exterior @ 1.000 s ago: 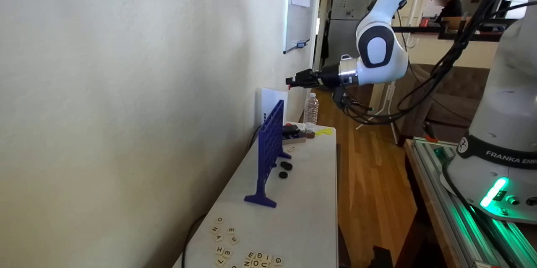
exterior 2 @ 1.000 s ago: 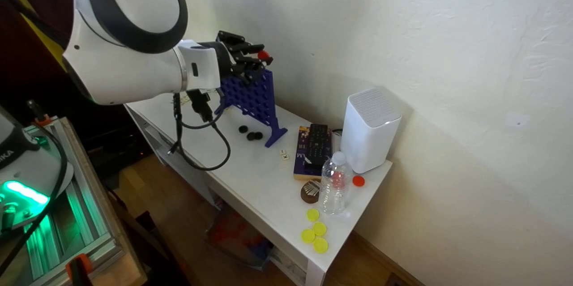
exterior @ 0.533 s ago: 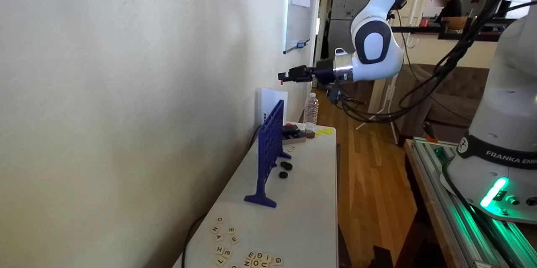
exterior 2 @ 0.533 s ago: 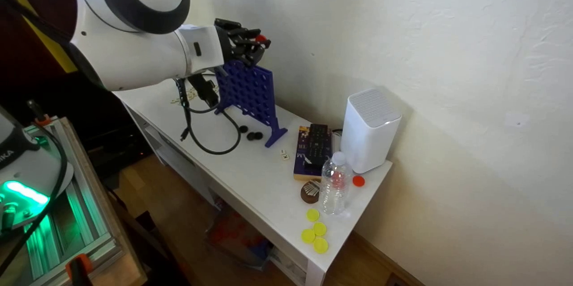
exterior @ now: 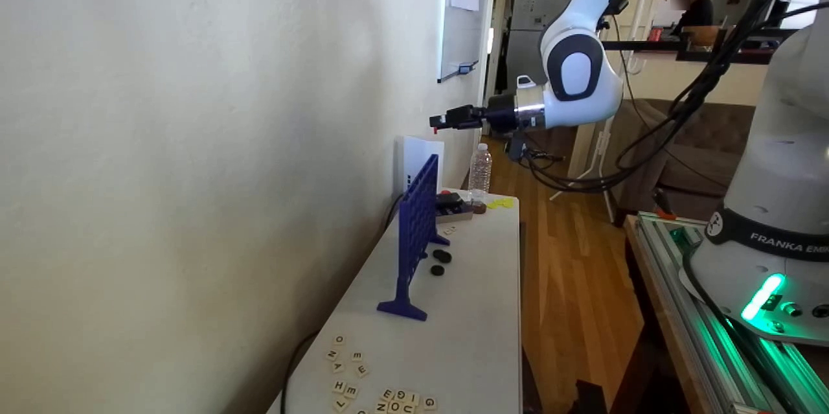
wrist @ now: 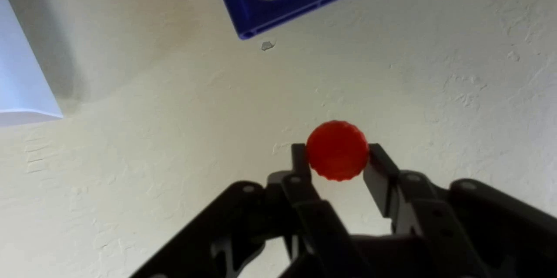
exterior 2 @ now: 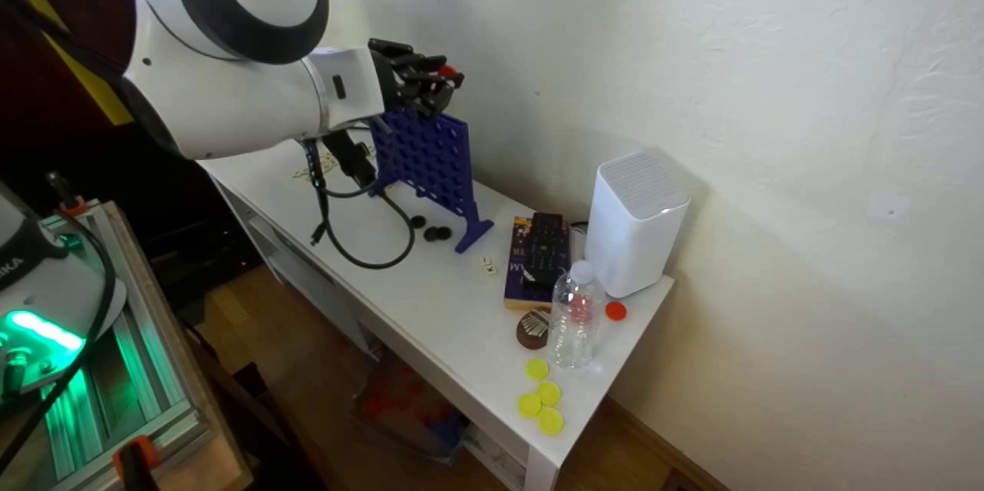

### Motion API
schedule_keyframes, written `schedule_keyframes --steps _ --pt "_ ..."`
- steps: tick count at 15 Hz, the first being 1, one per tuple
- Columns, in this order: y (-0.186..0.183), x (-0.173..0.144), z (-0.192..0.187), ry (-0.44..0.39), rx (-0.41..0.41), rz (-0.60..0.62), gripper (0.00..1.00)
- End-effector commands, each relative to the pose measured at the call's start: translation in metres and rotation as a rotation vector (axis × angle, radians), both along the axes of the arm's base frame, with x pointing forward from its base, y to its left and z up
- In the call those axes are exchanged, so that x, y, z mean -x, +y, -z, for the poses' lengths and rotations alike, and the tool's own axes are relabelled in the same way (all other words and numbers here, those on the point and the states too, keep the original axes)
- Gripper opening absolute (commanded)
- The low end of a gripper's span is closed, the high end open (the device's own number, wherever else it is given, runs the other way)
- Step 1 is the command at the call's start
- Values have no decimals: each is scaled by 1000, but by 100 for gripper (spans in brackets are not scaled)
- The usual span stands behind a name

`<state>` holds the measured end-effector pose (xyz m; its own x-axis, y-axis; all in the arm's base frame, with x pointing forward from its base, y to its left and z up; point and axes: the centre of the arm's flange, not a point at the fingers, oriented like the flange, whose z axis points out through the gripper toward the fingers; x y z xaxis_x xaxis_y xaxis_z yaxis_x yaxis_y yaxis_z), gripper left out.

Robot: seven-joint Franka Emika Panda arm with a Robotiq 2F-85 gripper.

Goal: Move the orange object to the right

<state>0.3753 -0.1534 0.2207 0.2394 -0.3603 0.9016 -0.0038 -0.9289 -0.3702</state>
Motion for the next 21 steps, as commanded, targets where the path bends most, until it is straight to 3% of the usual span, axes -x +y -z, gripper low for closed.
schedule_keyframes --steps 1,21 --pt "29 -16 16 13 27 -3 14" --pt "23 -37 42 120 50 -2 14"
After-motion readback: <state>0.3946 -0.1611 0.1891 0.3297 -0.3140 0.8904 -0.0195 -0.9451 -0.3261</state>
